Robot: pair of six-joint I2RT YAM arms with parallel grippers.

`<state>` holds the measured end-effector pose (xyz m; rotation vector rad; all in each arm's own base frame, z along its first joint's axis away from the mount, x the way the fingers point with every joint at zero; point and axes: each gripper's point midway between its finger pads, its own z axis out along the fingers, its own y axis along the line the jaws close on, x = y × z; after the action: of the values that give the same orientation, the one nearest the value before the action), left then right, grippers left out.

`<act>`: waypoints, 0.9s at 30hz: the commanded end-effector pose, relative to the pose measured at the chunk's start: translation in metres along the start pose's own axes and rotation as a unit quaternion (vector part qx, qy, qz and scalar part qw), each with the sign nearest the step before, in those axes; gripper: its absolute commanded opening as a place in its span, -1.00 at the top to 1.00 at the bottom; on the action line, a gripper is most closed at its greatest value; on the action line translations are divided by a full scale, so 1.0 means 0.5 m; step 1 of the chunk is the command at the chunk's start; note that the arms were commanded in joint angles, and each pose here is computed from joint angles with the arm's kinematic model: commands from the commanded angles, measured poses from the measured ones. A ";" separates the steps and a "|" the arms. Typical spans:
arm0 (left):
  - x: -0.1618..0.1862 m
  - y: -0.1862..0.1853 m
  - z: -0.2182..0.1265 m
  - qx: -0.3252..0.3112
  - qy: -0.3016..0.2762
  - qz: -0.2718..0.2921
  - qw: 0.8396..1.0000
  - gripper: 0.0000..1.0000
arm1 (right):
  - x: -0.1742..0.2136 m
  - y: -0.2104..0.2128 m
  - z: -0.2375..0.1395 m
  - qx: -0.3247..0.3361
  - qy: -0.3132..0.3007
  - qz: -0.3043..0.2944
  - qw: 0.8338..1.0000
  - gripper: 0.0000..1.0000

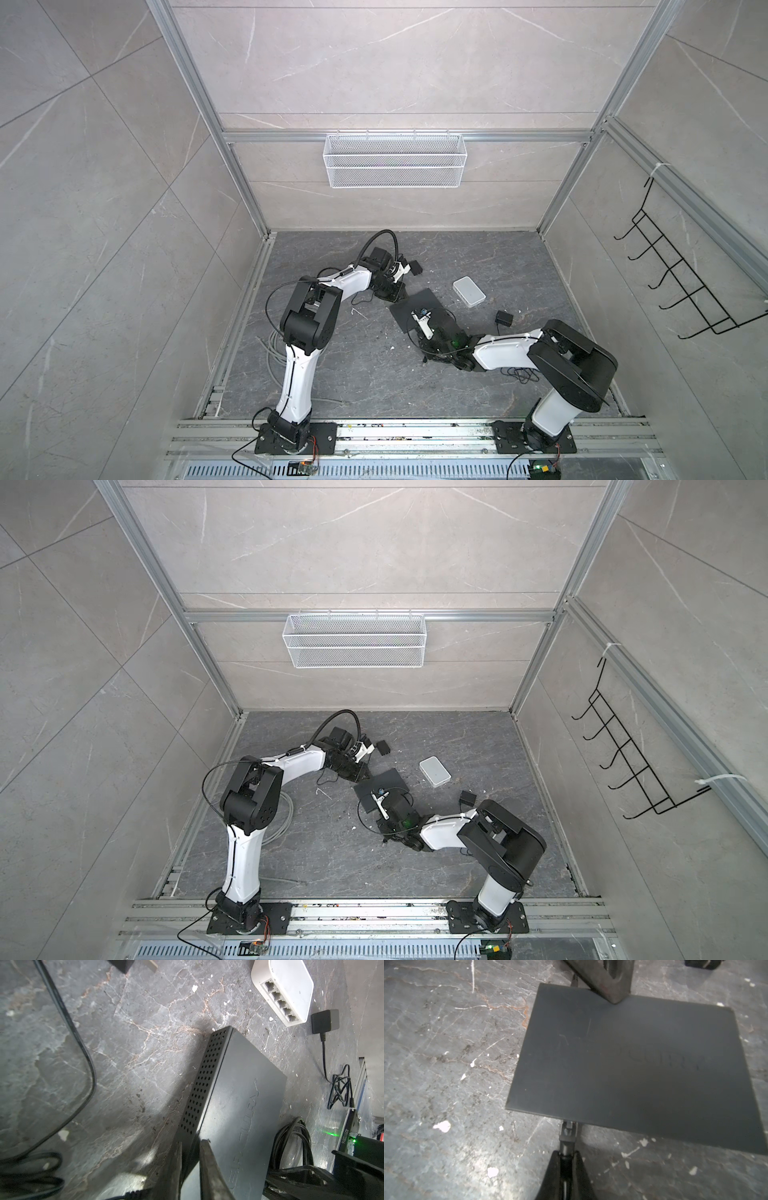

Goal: Insert the plug into the switch port

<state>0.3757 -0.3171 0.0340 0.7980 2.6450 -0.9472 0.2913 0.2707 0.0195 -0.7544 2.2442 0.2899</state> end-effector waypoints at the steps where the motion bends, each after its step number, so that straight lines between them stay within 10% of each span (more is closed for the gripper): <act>1: 0.307 -0.139 0.049 0.109 0.263 -0.162 0.945 0.68 | -0.112 -0.104 0.006 0.123 -0.076 0.084 0.986 1.00; 27: 0.331 -0.172 0.048 0.114 0.269 -0.162 0.943 0.73 | -0.226 -0.091 0.005 0.072 -0.160 0.158 0.972 1.00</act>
<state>0.3819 -0.3170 0.0351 0.7172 2.6001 -0.9414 0.3021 0.2616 0.0196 -0.5562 2.3593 0.2285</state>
